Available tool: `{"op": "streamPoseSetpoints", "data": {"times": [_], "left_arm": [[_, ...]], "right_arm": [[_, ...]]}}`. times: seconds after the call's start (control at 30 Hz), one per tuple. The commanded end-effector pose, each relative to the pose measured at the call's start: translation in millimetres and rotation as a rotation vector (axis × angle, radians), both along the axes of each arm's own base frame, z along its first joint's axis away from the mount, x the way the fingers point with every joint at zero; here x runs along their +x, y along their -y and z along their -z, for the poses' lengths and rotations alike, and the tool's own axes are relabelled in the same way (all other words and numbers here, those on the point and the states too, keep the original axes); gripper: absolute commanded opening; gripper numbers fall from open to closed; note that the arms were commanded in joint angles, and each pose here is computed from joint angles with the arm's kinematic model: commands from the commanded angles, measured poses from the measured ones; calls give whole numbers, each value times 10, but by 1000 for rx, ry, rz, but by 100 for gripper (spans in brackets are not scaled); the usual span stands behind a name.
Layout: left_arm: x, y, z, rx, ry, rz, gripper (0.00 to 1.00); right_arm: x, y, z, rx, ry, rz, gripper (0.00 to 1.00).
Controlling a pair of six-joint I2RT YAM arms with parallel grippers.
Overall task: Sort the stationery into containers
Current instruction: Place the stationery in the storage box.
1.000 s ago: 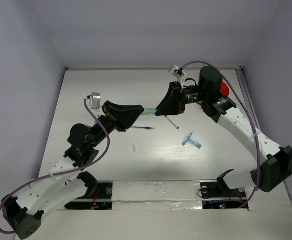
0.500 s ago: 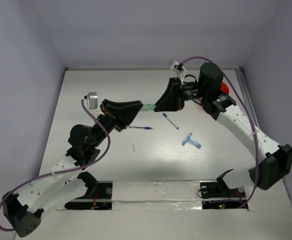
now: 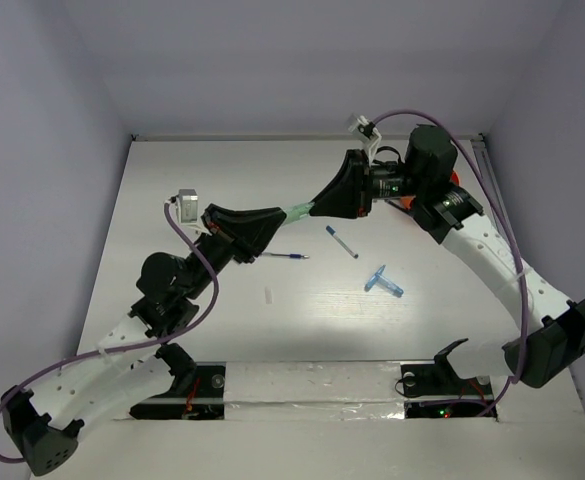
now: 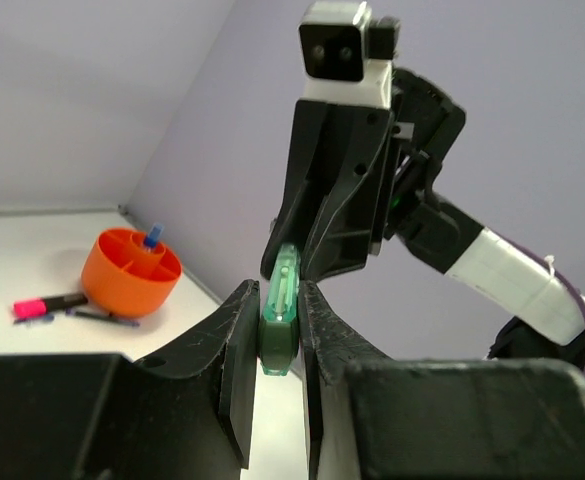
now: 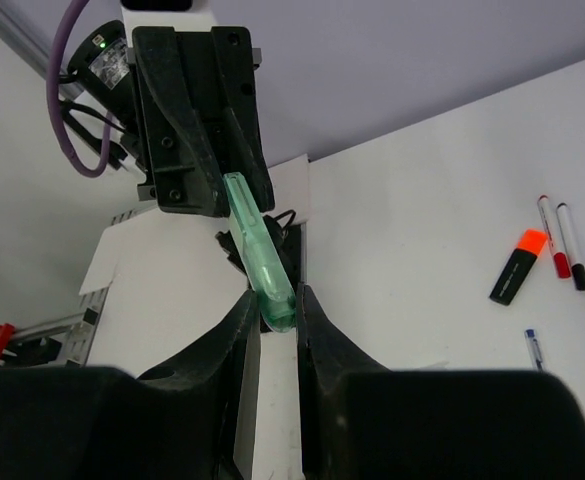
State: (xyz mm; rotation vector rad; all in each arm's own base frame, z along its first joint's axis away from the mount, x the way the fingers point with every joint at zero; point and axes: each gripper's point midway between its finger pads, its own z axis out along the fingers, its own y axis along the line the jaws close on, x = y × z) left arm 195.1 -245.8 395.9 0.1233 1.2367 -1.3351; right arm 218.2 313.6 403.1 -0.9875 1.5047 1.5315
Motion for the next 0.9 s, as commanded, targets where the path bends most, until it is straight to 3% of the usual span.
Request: {"op": "streamPoseSetpoints", "data": {"times": [0.0, 0.47, 0.57, 0.6, 0.7, 0.8, 0.87], "left_arm": [[-194, 257, 761, 237, -136, 136, 0], [-214, 258, 1032, 288, -176, 147, 1], [-201, 244, 1029, 300, -173, 135, 23], [-204, 224, 1007, 300, -162, 128, 45], [-199, 158, 907, 292, -144, 98, 71], [-172, 84, 843, 298, -133, 56, 81], [-161, 53, 809, 305, -126, 39, 82]], "right_arm": [[244, 44, -253, 70, 103, 182, 0], [306, 88, -257, 91, 98, 200, 0], [309, 86, -207, 78, 96, 197, 0], [323, 84, -170, 66, 89, 200, 0], [394, 113, 20, 26, 54, 227, 0], [395, 111, 133, 9, 33, 224, 0], [394, 110, 181, 2, 24, 222, 0]]}}
